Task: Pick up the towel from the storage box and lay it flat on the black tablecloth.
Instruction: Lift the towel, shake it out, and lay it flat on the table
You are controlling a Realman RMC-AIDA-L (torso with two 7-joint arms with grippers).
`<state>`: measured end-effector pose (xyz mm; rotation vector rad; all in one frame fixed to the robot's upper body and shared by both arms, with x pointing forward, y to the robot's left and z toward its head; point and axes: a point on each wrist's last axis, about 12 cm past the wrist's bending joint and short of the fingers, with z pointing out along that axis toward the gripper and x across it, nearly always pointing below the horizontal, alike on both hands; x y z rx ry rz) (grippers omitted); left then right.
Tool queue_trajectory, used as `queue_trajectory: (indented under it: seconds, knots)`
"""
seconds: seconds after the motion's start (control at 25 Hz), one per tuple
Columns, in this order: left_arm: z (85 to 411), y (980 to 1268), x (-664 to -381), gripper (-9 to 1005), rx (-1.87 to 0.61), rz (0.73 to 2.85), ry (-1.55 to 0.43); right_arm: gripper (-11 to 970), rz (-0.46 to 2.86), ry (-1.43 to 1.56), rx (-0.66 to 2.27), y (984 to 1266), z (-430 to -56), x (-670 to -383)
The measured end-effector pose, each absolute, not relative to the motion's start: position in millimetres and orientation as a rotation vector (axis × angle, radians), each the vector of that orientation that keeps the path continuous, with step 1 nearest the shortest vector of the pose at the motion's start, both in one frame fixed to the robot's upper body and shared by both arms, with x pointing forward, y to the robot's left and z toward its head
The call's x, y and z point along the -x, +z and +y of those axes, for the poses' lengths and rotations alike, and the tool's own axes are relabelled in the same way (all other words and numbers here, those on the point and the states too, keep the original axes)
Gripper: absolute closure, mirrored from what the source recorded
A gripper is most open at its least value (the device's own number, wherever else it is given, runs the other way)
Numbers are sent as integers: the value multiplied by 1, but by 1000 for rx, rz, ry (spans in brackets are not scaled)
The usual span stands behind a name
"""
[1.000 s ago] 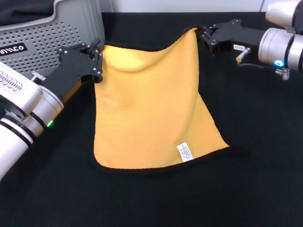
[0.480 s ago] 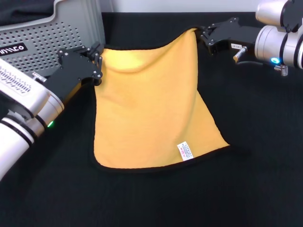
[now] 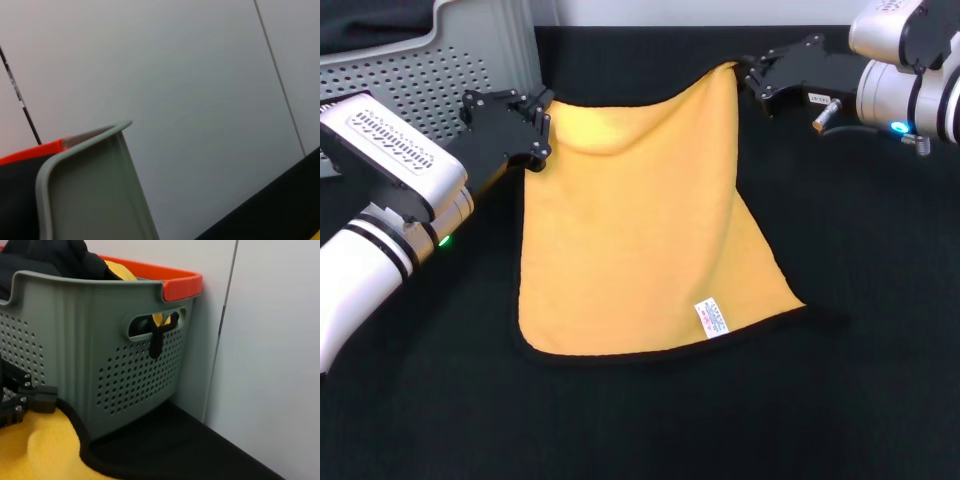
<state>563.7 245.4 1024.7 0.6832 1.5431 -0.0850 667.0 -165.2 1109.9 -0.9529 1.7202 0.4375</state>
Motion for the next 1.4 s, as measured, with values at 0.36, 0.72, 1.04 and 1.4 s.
queue_trajectory:
  seconds: [0.36, 0.72, 1.04, 1.4]
  knots:
    - [250, 1022, -561, 965, -688, 1544, -47, 917, 1718, 395, 971, 1114, -161, -673]
    - [258, 1018, -552, 965, -687, 1544, -13, 916, 1727, 378, 970, 1113, -162, -674]
    - [256, 1020, -552, 965, -703, 1520, -9, 915, 1731, 391, 978, 1111, -162, -671]
    - [255, 1022, -550, 964, -700, 1493, -23, 914, 1706, 429, 1009, 1113, -156, -669]
